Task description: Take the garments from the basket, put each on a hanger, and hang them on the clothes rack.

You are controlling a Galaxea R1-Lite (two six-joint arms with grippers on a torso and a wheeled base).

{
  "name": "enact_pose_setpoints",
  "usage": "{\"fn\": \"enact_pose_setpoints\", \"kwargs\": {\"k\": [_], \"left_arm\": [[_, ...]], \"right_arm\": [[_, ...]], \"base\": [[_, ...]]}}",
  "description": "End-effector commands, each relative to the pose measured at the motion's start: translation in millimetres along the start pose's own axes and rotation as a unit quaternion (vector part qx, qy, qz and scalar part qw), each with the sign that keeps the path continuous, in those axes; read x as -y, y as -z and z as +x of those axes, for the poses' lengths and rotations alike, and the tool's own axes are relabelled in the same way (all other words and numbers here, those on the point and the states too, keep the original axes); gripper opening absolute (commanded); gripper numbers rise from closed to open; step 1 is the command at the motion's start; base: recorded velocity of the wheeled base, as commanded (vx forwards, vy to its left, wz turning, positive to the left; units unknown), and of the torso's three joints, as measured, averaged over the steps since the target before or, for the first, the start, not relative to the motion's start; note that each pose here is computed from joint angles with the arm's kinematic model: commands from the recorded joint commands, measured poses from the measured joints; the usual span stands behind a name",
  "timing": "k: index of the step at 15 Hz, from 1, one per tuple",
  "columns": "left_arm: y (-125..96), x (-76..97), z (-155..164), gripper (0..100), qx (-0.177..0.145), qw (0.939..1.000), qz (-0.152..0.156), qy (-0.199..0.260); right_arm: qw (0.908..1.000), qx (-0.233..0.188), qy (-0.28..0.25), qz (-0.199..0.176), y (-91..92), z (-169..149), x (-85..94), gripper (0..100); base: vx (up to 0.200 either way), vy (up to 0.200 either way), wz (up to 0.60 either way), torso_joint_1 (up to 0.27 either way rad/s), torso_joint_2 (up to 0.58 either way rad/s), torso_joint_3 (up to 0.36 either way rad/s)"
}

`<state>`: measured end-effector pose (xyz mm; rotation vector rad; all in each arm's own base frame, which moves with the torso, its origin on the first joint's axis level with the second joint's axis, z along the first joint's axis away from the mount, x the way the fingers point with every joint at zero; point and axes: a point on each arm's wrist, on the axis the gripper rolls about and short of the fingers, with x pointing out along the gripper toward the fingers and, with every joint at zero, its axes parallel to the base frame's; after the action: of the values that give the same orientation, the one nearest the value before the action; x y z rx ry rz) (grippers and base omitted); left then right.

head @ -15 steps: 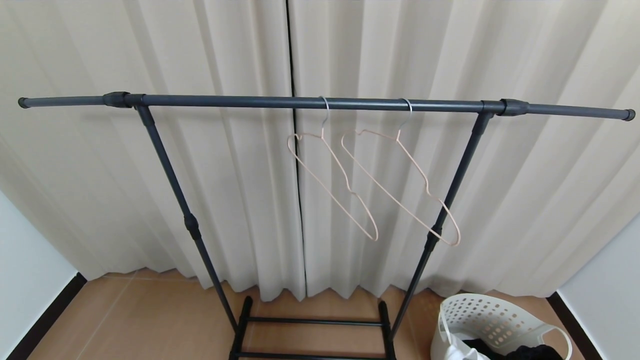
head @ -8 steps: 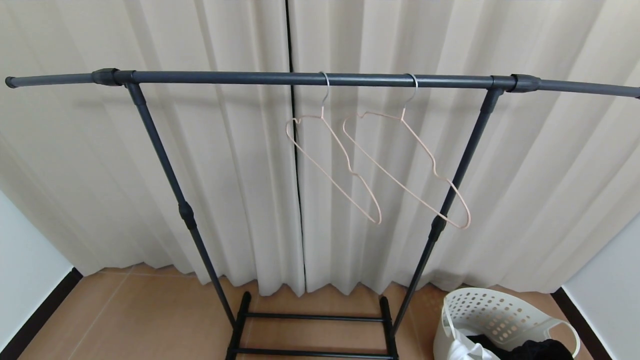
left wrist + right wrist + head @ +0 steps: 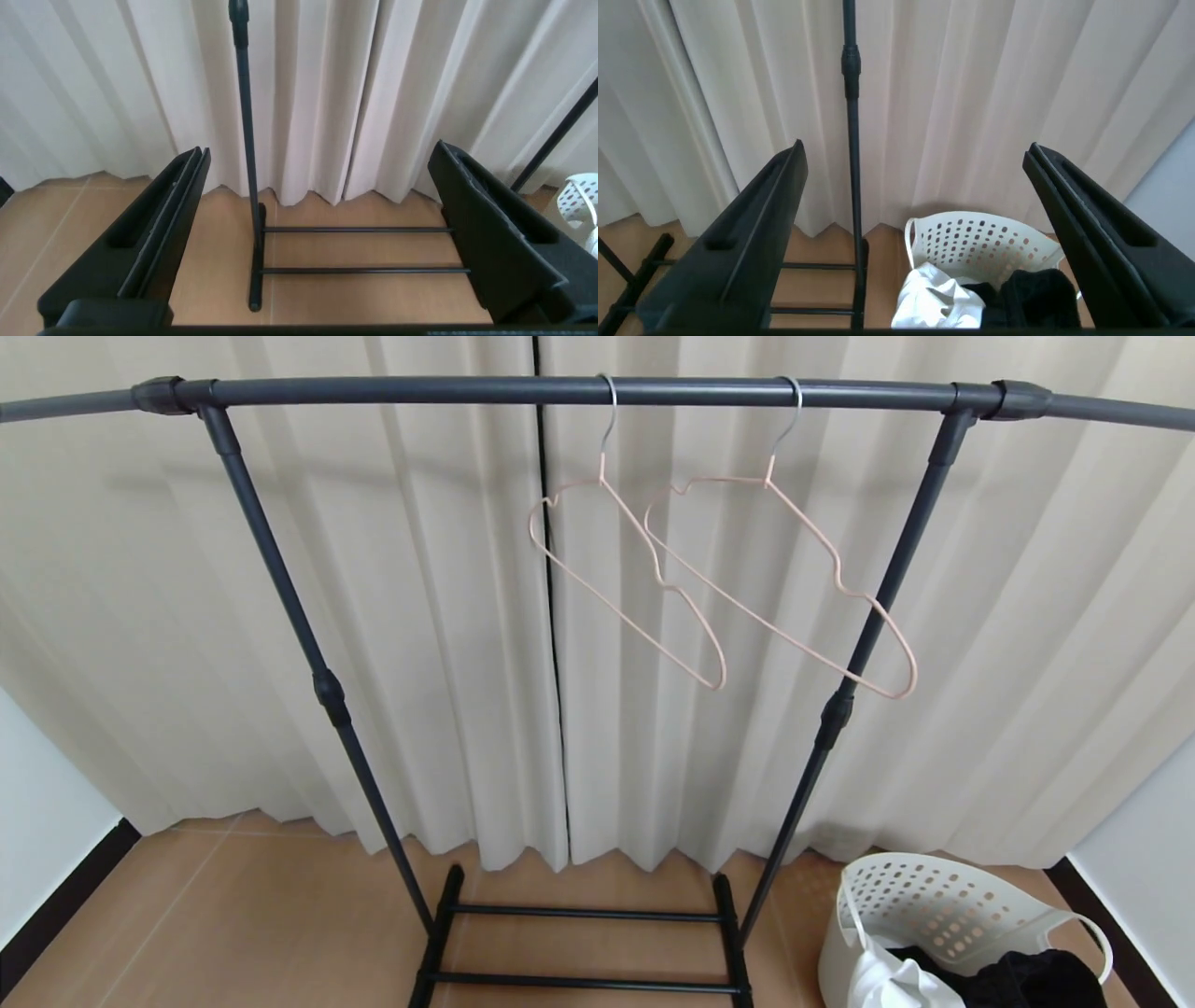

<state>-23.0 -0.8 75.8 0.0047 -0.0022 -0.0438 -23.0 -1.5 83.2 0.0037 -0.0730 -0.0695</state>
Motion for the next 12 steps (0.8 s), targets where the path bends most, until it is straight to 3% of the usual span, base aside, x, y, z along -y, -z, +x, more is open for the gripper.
{"fn": "enact_pose_setpoints", "kwargs": {"k": [1,12], "left_arm": [[-0.1,0.0,0.1,100,0.000,1.0000,0.000,0.000],[0.0,0.0,0.1,100,-0.001,1.0000,0.000,0.000]], "right_arm": [[1.0000,0.000,0.000,0.000,0.0,0.1,0.0,100],[1.0000,0.000,0.000,0.001,0.0,0.1,0.0,100]], "base": [[0.000,0.000,0.00,-0.159,0.51,0.349],[0.000,0.000,0.00,-0.108,0.48,0.375]]}}
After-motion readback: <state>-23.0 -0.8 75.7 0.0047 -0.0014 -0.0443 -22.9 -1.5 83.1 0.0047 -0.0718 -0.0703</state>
